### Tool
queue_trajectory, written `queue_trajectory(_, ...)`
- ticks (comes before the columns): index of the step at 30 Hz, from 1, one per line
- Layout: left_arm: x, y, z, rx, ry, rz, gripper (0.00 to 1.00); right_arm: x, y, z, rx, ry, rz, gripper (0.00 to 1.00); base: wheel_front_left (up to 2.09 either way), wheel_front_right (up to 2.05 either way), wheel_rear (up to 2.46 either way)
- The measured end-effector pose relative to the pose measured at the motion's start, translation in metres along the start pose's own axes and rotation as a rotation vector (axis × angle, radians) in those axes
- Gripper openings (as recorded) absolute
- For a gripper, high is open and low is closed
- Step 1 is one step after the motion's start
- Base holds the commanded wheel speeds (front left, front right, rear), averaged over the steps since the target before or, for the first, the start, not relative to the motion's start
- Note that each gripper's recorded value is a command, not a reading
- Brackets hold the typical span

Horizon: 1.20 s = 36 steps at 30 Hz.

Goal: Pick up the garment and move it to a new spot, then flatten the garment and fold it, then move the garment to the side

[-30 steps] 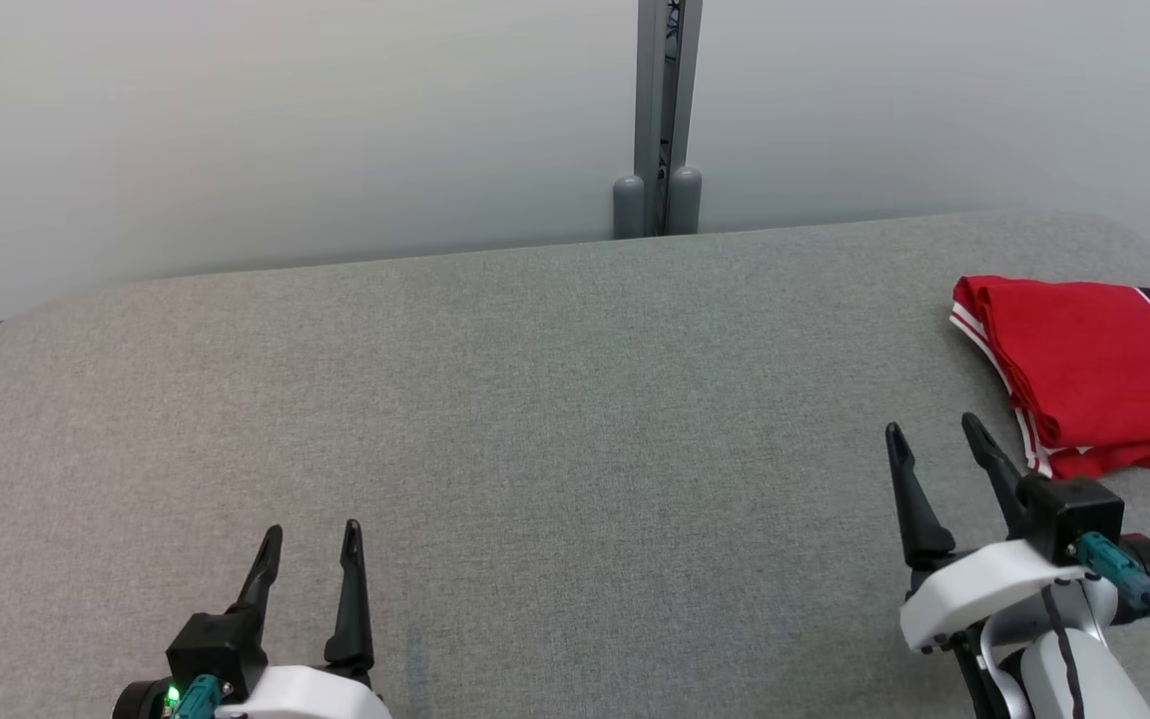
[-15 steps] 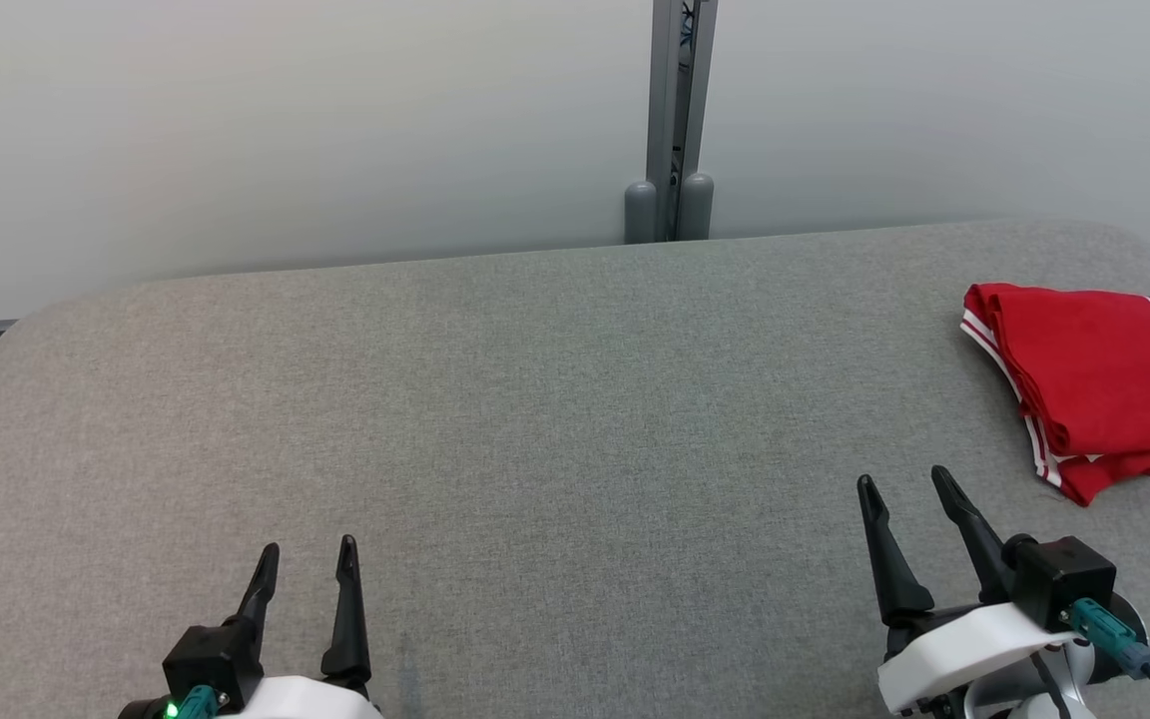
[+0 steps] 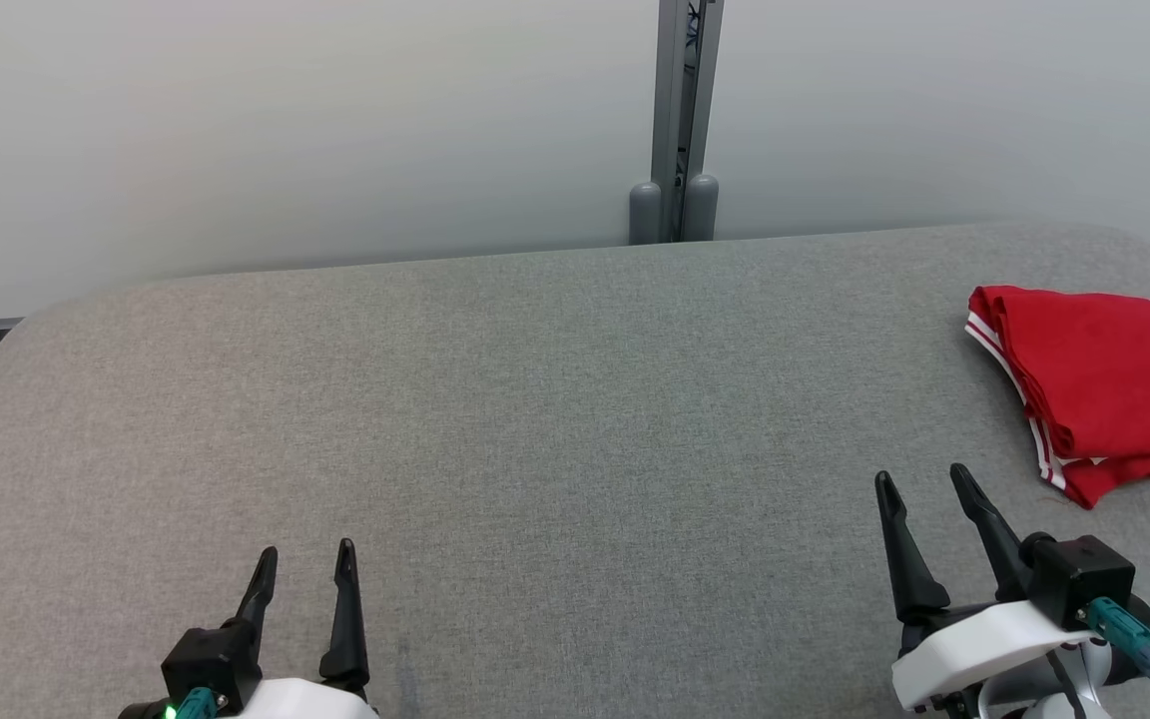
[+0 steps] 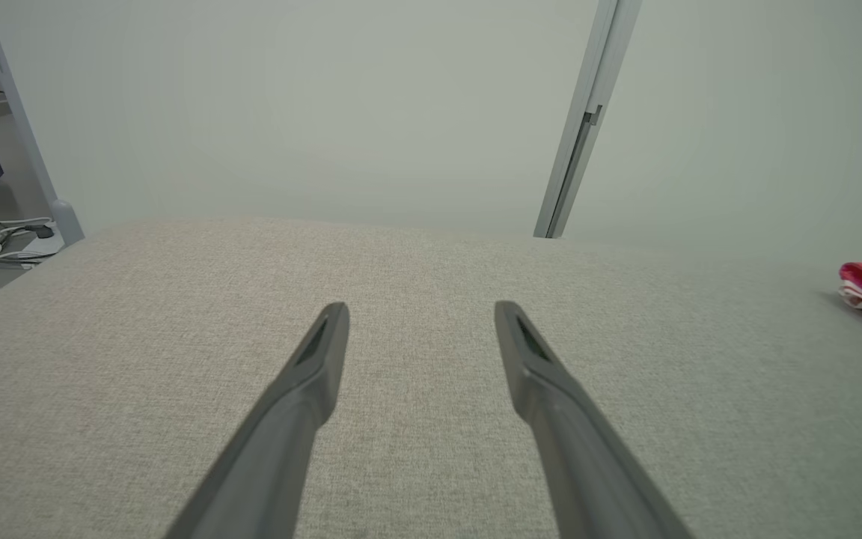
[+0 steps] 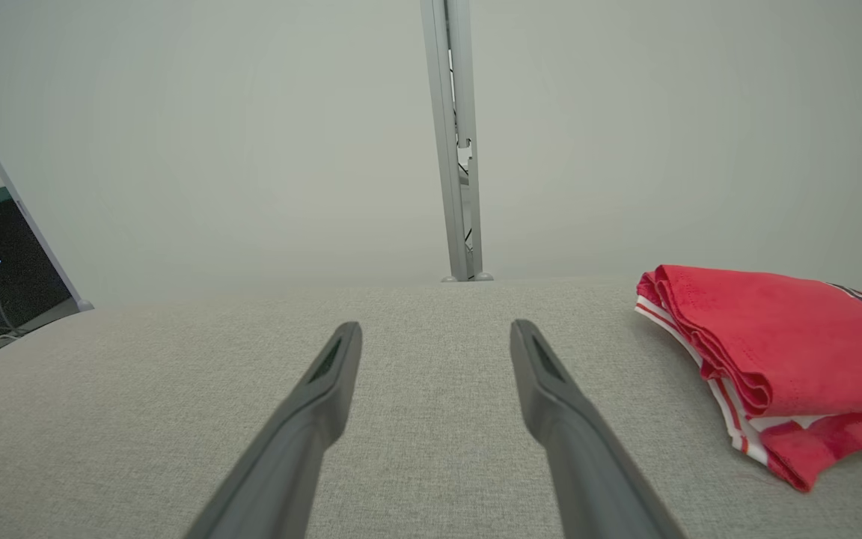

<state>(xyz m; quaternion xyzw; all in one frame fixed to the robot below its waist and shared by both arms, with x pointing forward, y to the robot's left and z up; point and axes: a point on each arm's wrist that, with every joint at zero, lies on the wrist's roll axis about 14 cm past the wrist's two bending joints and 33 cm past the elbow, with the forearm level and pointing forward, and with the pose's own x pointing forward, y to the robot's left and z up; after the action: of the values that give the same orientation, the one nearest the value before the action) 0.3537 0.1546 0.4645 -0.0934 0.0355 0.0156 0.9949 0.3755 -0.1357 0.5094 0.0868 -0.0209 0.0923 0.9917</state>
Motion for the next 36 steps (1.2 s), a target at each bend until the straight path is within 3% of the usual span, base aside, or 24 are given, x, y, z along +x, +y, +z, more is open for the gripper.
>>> queue_trajectory(11, -0.002, -0.001, 0.001, -0.002, 0.000, -0.004, 1.00, -0.003, 0.000, -0.002, 0.000, 0.008, -0.001, 1.00, 0.00, 0.00, 0.00)
queue_trajectory(12, -0.003, -0.001, 0.001, -0.003, -0.001, -0.005, 0.00, -0.003, 0.000, -0.002, 0.000, 0.008, 0.000, 0.00, 0.00, 0.00, 0.00)
queue_trajectory(19, -0.018, 0.004, -0.032, -0.017, 0.105, 0.020, 0.00, -0.019, -0.001, -0.034, 0.039, 0.104, -0.024, 0.00, 0.00, 0.00, 0.00)
queue_trajectory(36, -0.010, 0.017, -0.031, -0.317, 0.158, 0.081, 0.00, -0.018, -0.019, -0.031, 0.337, 0.094, -0.116, 0.00, 0.00, 0.00, 0.00)
